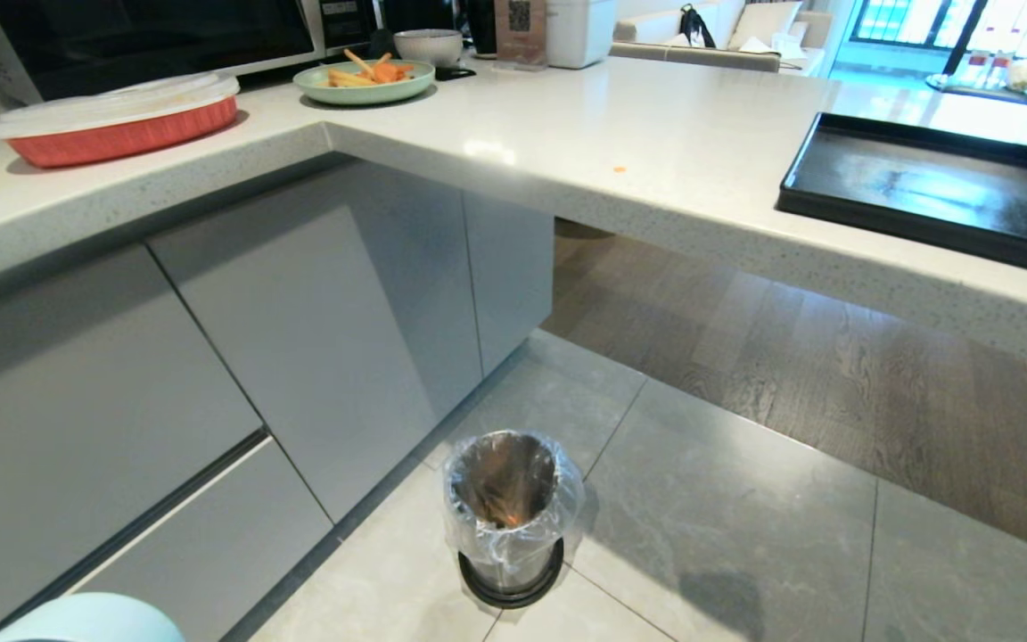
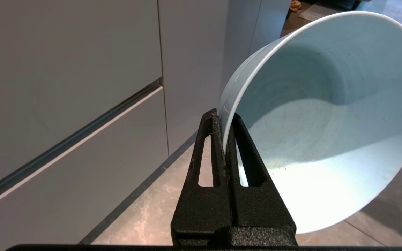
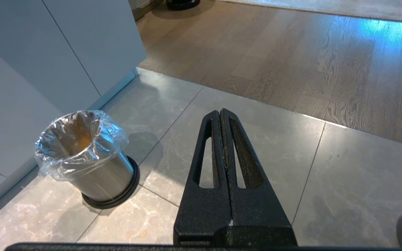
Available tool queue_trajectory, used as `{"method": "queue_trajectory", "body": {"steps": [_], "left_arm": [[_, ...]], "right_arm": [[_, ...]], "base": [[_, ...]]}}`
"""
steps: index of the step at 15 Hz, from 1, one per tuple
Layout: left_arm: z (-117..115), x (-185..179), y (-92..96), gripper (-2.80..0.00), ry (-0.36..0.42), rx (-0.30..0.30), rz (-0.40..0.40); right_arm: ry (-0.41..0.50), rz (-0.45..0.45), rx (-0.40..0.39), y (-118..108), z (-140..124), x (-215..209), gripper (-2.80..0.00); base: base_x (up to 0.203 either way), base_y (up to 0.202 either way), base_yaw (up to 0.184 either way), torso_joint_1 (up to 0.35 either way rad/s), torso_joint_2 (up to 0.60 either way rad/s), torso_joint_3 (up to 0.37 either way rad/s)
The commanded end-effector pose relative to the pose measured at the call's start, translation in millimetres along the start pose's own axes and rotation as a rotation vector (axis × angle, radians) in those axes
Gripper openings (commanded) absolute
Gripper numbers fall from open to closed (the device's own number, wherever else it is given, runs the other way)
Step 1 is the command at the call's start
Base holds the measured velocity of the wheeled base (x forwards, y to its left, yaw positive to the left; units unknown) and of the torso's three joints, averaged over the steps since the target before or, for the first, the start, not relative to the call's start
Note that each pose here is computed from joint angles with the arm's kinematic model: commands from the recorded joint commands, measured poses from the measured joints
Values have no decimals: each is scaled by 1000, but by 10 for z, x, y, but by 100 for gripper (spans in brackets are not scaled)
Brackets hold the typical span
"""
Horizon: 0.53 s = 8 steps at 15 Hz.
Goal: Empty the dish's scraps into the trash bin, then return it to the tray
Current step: Put the bowl back to the table
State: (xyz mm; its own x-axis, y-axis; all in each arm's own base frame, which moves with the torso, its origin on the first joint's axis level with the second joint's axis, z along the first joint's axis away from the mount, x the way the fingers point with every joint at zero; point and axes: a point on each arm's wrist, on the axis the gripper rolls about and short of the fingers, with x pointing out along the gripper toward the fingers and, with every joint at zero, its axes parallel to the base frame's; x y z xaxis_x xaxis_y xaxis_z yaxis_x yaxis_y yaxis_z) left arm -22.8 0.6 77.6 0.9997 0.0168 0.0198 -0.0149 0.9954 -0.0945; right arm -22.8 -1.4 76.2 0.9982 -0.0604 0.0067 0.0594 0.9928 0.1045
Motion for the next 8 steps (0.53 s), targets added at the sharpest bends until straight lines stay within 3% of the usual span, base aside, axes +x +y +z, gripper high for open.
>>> {"method": "queue_trajectory", "body": {"steps": [1, 8], "left_arm": [[1, 1, 0, -280, 0, 1, 1], [1, 1, 0, -280, 0, 1, -1]], "right_arm": [[-1, -1, 0, 0, 0, 0, -280], [-1, -1, 0, 0, 0, 0, -280]], "base": [[0, 0, 0, 8, 5, 106], [0, 0, 0, 0, 0, 19]]}}
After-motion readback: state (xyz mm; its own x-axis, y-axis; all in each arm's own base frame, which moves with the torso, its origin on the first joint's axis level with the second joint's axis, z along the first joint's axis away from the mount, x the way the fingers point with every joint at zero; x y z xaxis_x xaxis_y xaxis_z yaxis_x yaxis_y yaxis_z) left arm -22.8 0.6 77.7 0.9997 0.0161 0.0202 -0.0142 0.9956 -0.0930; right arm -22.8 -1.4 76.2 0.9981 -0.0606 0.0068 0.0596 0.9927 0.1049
